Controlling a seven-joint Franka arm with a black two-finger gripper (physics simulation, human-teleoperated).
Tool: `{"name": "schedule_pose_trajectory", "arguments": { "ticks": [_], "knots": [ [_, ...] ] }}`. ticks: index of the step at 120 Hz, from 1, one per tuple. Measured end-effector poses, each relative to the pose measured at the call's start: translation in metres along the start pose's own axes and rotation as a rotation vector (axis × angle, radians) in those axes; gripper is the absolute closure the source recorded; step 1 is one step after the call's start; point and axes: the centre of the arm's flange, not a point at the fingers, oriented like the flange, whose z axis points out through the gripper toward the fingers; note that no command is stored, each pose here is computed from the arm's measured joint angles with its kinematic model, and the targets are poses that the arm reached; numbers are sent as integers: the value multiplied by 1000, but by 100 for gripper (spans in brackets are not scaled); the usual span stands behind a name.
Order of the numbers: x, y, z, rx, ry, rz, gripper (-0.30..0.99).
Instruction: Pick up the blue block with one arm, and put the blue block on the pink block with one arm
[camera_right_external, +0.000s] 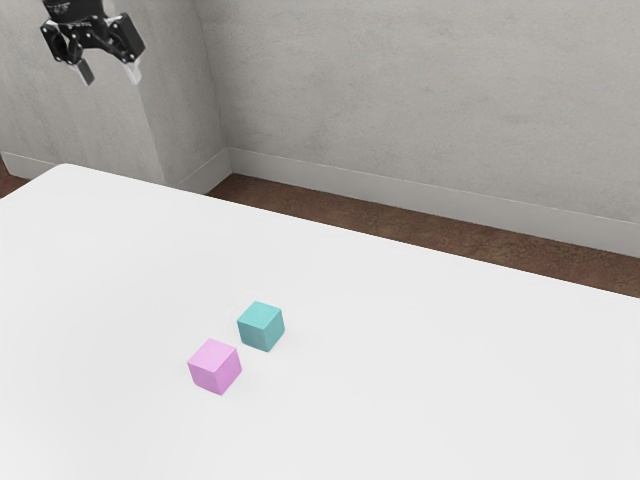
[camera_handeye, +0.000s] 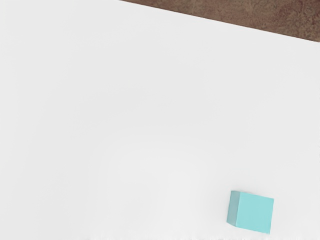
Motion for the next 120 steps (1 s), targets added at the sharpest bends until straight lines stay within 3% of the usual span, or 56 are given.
{"name": "schedule_pose_trajectory", "arguments": {
  "ticks": [18, 30, 40, 49, 57, 69, 81, 91, 120],
  "knots": [
    [-2, -1, -2, -10, -7, 44, 2],
    [-26, 18, -84, -18, 139, 112, 2],
    [-24, 66, -82, -33, 140, 211, 2],
    [-14, 127, -48, 40, 93, 320, 2],
    [-9, 137, -11, 72, 22, 347, 2],
    [-9, 116, 86, 52, -160, 330, 2],
    [-5, 124, 182, 35, -257, 343, 2],
    [2, 133, 232, 27, -272, 352, 2],
    [20, 128, 286, -7, -222, 354, 2]
  ]
}}
